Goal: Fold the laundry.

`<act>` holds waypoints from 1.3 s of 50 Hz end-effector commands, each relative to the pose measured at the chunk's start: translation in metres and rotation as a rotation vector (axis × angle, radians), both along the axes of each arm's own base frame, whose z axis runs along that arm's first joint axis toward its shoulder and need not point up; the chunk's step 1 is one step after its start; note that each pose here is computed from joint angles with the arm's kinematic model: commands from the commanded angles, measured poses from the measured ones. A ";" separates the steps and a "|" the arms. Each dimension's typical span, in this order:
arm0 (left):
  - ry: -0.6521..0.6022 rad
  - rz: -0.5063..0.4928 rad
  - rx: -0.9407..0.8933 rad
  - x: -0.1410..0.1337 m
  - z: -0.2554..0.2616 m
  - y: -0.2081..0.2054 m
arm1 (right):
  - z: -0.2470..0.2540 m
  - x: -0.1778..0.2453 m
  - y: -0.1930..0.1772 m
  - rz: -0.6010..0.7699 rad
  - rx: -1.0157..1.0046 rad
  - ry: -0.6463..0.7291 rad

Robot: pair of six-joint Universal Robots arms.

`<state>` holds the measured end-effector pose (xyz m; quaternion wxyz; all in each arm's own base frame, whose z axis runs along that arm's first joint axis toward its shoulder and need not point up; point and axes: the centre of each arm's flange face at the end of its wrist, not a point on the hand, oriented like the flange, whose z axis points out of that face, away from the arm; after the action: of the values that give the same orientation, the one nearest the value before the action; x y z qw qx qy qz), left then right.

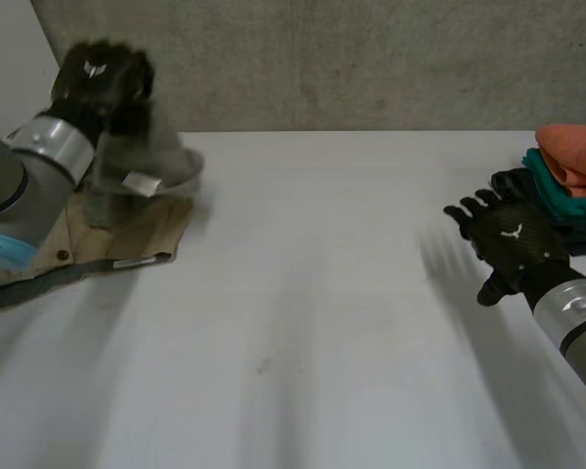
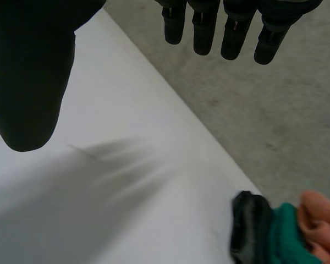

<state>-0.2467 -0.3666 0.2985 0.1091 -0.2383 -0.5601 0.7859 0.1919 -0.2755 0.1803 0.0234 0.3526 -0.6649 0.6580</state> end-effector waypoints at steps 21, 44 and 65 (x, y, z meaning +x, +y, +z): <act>-0.204 -0.290 0.316 -0.149 -0.115 0.152 | 0.028 -0.007 0.003 -0.103 0.025 -0.091; -0.318 0.058 0.308 0.004 -0.094 0.078 | 0.017 0.038 0.110 0.129 0.405 -0.004; -0.533 0.023 0.312 0.008 -0.167 0.018 | -0.059 0.073 0.065 0.160 0.245 0.046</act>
<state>-0.2344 -0.3479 0.1248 -0.0125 -0.4170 -0.6912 0.5901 0.2638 -0.1956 0.1310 -0.0761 0.4210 -0.7158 0.5519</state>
